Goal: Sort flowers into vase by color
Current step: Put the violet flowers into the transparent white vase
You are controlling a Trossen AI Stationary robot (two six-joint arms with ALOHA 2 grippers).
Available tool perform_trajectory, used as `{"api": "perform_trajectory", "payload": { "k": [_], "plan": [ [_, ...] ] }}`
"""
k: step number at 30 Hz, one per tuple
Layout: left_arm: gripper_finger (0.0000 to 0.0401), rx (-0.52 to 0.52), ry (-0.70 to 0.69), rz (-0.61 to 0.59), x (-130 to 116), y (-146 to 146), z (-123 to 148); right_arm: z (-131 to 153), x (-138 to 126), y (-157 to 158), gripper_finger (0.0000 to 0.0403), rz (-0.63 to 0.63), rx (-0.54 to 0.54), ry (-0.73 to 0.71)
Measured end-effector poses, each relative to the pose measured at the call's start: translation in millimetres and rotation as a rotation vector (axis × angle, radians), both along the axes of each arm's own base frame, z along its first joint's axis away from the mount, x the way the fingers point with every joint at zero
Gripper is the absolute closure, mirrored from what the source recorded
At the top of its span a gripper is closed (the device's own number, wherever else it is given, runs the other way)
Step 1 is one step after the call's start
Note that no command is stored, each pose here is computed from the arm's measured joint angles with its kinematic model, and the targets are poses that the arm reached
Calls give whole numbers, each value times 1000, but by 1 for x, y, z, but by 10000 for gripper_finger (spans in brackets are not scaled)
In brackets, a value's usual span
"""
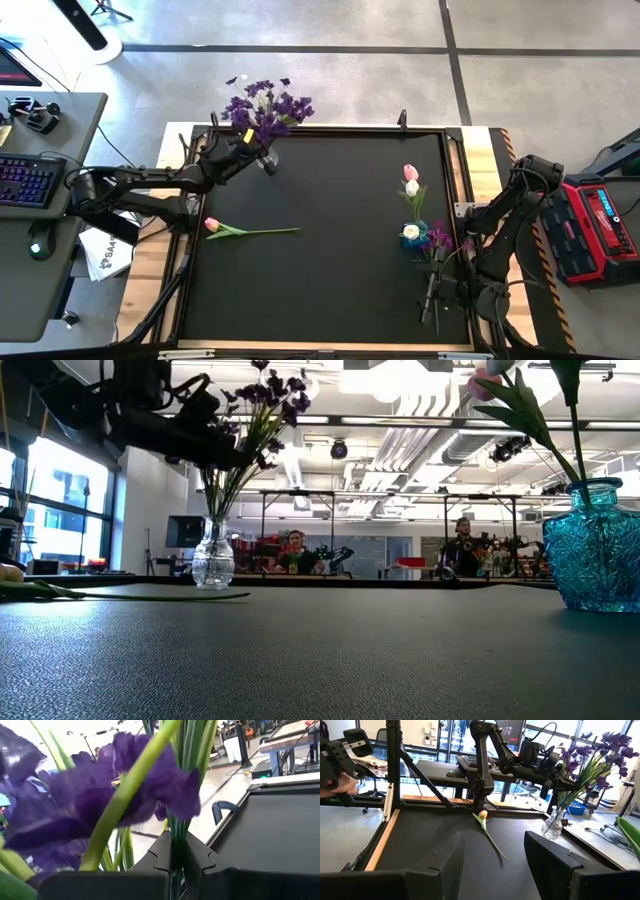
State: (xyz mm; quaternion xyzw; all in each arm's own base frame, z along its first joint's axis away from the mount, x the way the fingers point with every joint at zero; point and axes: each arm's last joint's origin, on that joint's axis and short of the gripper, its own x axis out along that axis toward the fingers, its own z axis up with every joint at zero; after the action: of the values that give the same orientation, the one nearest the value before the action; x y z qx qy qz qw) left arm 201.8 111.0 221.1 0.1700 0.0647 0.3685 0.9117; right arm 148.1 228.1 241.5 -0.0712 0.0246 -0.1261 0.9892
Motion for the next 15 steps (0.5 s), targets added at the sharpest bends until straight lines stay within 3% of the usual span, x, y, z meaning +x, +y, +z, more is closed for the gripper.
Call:
{"api": "perform_trajectory", "payload": {
  "k": [8, 15],
  "plan": [
    [392, -37, 74, 29, -1, 0, -8, 5, 0, 0, 210, 2, -2, -13],
    [343, -52, 60, 73, -2, 1, -8, 8, 0, 1, 210, 2, -13, -21]
  ]
}}
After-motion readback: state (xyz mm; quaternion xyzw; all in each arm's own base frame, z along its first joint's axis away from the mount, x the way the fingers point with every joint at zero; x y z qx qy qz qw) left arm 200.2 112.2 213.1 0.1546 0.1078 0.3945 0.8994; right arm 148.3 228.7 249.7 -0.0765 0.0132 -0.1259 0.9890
